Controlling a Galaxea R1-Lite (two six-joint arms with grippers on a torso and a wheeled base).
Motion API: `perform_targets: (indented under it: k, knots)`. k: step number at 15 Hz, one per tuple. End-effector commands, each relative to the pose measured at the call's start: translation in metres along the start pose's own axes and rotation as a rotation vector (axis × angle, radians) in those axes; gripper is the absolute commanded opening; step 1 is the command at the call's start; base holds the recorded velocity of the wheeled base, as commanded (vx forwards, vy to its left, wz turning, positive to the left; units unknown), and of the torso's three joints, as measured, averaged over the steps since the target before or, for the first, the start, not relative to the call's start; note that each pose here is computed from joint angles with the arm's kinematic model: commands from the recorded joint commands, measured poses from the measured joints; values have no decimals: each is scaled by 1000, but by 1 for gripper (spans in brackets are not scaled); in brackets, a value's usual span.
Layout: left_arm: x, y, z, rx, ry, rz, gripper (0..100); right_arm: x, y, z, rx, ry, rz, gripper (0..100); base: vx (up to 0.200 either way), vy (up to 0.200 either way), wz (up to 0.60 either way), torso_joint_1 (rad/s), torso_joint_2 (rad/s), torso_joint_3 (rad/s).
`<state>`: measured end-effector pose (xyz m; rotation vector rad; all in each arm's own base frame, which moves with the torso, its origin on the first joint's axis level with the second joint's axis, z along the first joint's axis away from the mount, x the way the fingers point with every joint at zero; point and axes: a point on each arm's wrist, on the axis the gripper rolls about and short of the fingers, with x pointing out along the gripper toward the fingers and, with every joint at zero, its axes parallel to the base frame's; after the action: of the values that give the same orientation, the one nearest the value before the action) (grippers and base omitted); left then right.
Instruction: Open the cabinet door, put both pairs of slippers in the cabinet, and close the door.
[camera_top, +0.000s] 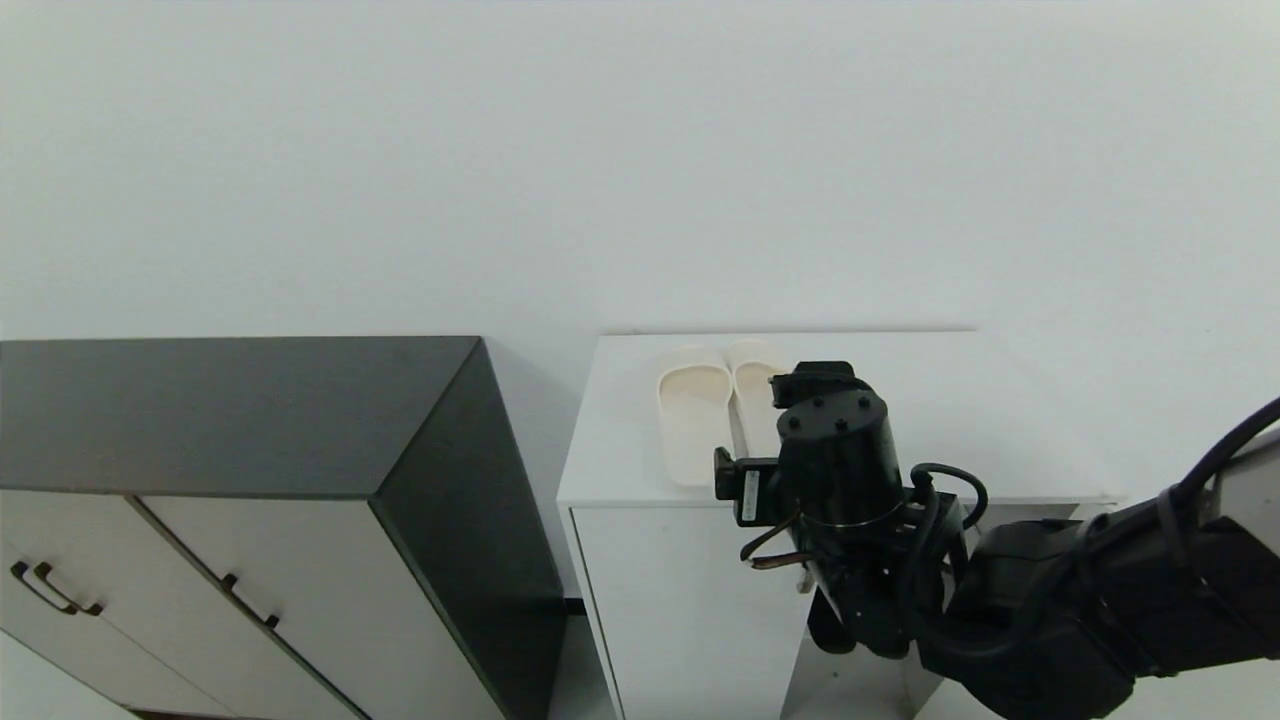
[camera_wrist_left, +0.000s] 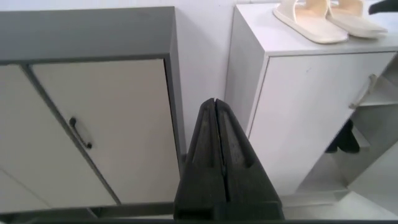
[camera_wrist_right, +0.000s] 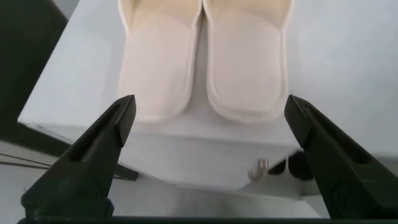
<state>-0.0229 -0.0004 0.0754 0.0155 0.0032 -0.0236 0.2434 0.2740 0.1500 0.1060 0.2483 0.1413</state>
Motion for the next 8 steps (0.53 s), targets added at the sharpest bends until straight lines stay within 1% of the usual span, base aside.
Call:
perform_targets:
  k: [1,4,7,8]
  knots:
    - [0,0,0,0,0,-1,0,3,1,-5,-11,11,-5,100,200,0,0,12,2,-2]
    - [0,0,0,0,-2,1,0,12,-1,-11,-20,25,-12,100,200,0,0,1,1,4]
    - [0,0,0,-2,0,1,0,19,-1,-13,-23,18,30,100,0,0,0,0,0,0]
    - [0,0,0,0,0,1,0,23,1,-13,-35,1,46,100,0,0,0,0,0,0]
